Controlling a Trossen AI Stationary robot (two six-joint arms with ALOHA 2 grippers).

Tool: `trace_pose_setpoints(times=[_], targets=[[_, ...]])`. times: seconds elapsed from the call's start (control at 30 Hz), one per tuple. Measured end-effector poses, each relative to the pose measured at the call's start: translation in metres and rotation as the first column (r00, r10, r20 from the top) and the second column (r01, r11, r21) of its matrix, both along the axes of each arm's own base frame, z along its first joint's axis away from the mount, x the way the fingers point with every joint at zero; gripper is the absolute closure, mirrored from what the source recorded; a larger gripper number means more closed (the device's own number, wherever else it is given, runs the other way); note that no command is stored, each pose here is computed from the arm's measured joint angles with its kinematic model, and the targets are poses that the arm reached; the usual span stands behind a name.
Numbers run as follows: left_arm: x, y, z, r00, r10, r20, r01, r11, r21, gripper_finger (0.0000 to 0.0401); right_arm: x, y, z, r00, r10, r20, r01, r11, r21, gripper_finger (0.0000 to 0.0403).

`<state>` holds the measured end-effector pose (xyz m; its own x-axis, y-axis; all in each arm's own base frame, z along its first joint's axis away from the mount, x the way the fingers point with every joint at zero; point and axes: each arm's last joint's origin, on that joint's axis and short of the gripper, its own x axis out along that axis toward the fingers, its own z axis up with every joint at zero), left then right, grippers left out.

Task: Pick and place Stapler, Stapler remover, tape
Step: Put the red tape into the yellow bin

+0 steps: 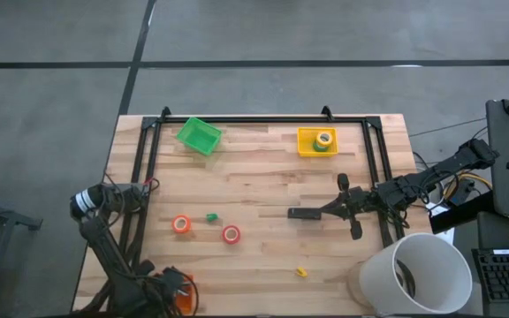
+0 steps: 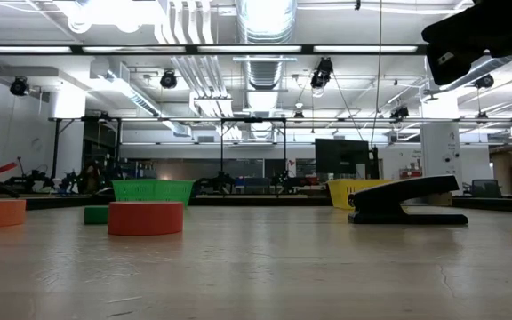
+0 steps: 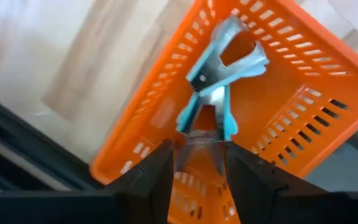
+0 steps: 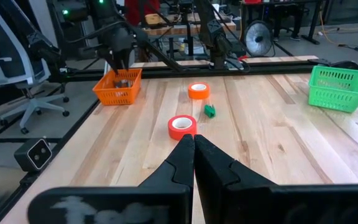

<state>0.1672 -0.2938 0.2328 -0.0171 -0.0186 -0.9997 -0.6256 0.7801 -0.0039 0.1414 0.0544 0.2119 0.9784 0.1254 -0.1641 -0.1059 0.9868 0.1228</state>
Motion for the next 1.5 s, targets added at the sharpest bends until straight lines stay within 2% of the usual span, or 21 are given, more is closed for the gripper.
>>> trace_pose_setpoints(times=[0.17,0.27,0.37,0.43,0.5,0.67,0.83,0.97,1.17,1.33,1.37,1.5], targets=[[-0.001,0.005,0.009,0.999,-0.04,0.004,0.04,0.997,0.07,0.026,0.0,0.0,0.0,1.0,0.0,0.0,0.0,1.0,-0.001,0.0394],[0.0,0.01,0.015,0.996,-0.077,0.047,0.069,0.985,0.156,0.0263,0.0,0.0,0.0,1.0,0.0,0.0,0.0,1.0,-0.001,0.0394],[0.006,0.016,0.019,0.972,-0.144,0.187,0.084,0.952,0.294,0.0265,0.0,0.0,0.0,1.0,0.0,0.0,0.0,1.0,-0.002,0.0394],[0.012,0.02,0.021,0.932,-0.19,0.309,0.06,0.92,0.387,0.0265,0.0,0.0,0.0,1.0,-0.002,0.0,0.002,1.0,-0.002,0.0394],[0.02,0.024,0.022,0.901,-0.217,0.377,0.029,0.895,0.445,0.0265,0.0,0.0,0.0,1.0,-0.004,0.0,0.004,1.0,-0.001,0.0394],[0.039,0.037,0.024,0.858,-0.265,0.44,-0.011,0.847,0.532,0.0265,0.0,0.0,0.0,1.0,-0.005,0.0,0.005,1.0,-0.003,0.0394],[0.059,0.05,0.024,0.857,-0.333,0.393,0.042,0.805,0.591,0.0265,0.0,0.0,0.0,1.0,-0.007,-0.001,0.007,1.0,-0.004,0.0394],[0.077,0.064,0.024,0.861,-0.367,0.353,0.077,0.779,0.622,0.0266,0.0,0.0,0.0,1.0,-0.007,-0.002,0.007,1.0,-0.004,0.0394],[0.107,0.084,0.023,0.854,-0.42,0.307,0.152,0.765,0.625,0.0266,0.0,0.0,0.0,1.0,-0.007,-0.003,0.007,1.0,-0.005,0.0394],[0.121,0.101,0.008,0.853,-0.473,0.222,0.253,0.745,0.617,0.0266,0.0,0.0,-0.001,1.0,-0.008,-0.01,0.008,1.0,-0.008,0.0394],[0.124,0.105,0.003,0.851,-0.479,0.214,0.268,0.747,0.608,0.0266,0.0,0.0,-0.002,1.0,-0.008,-0.012,0.008,1.0,-0.009,0.0394],[0.136,0.116,-0.02,0.839,-0.491,0.233,0.337,0.807,0.486,0.0266,0.0,0.0,-0.002,1.0,-0.007,-0.015,0.007,1.0,-0.01,0.0394]])
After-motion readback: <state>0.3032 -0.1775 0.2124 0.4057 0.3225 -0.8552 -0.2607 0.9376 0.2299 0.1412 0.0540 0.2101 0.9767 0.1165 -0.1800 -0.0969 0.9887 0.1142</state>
